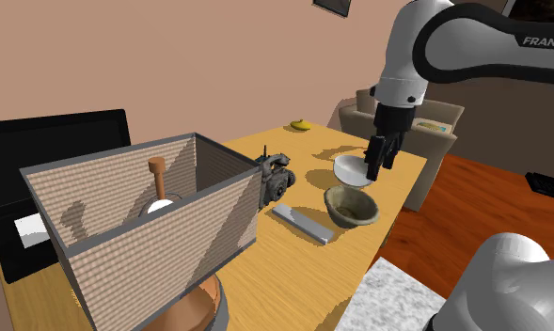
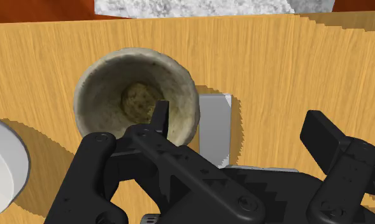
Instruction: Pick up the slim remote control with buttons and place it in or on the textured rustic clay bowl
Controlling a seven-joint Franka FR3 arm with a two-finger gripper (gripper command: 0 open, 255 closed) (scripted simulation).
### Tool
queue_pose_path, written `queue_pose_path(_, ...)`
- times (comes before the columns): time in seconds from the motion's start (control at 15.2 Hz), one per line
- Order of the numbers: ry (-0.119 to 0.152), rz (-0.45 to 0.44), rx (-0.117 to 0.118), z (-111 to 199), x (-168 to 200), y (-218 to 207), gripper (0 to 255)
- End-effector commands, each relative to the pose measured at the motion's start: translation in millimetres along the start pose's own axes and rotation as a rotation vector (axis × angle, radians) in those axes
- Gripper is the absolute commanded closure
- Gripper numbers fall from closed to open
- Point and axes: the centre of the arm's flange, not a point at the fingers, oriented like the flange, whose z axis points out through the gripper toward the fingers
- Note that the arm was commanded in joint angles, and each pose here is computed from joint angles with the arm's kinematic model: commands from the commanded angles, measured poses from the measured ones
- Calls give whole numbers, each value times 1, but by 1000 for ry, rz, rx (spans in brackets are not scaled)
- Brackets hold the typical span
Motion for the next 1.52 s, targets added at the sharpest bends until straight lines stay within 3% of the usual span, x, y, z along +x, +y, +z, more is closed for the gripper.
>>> queue_pose_path(0.0, 0, 0, 0, 0, 0, 0, 0)
queue_pose_path(1.45, 69, 46, 1, 205, 173, -25, 0)
